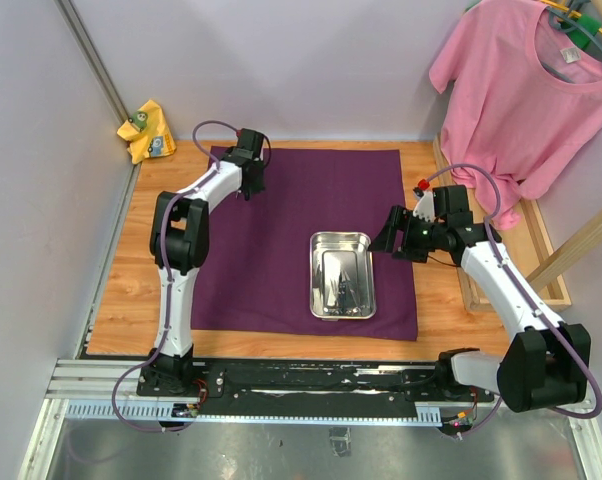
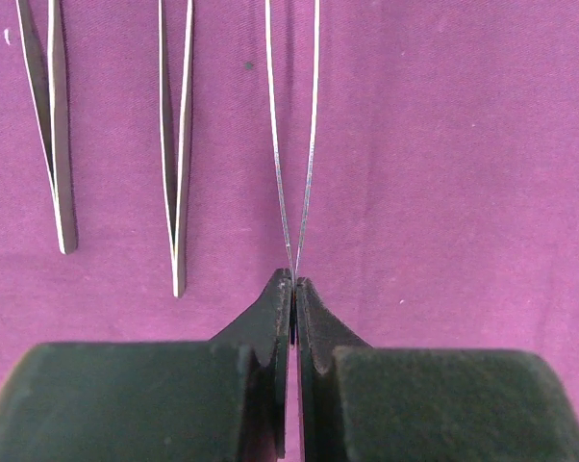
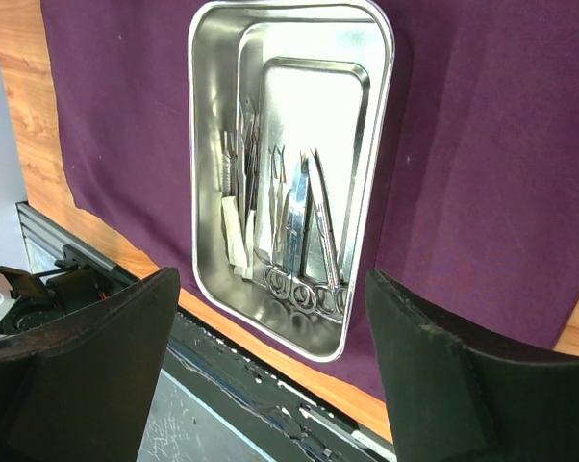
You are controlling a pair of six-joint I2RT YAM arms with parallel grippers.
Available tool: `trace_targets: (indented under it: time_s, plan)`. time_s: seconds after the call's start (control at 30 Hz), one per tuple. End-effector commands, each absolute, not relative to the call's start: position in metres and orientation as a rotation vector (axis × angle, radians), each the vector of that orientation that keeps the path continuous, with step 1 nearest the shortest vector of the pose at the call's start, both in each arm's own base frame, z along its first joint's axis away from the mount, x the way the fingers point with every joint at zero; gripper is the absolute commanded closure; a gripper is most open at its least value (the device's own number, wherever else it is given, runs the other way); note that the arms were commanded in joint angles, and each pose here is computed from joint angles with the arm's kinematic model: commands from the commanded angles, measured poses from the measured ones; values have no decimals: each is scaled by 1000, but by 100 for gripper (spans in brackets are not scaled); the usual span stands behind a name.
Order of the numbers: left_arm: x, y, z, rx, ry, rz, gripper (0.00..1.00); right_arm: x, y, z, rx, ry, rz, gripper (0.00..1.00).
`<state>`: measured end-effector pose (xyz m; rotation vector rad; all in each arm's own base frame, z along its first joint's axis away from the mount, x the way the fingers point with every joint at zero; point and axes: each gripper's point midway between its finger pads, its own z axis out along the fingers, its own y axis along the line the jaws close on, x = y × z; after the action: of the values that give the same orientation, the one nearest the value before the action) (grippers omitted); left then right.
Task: Open and lay out the surgical kit
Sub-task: Place the medical item in the surgical kit.
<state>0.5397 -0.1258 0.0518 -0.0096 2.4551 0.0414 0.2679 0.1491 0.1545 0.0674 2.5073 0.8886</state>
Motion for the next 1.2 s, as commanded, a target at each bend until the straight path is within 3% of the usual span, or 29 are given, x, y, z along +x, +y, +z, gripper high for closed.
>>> trace_targets:
  time_s: [0.0, 0.37, 0.6, 0.77, 1.07, 1.17]
  plan:
    - [539, -117, 38, -18, 2485, 51, 96, 266, 155, 152, 21, 2504, 908, 21]
    - [538, -114, 27, -22, 2510, 45, 92, 266, 156, 154, 20, 2496, 920, 21]
    - [538, -114, 27, -23, 2511, 44, 77, 265, 157, 154, 25, 2495, 932, 21]
    - [540, -113, 38, -28, 2490, 45, 73, 265, 156, 155, 30, 2493, 928, 21]
    - [549, -128, 122, -49, 2346, -81, 66, 267, 152, 165, 36, 2477, 885, 16]
    - [546, -134, 165, -52, 2272, -120, 64, 269, 149, 176, 19, 2461, 856, 10]
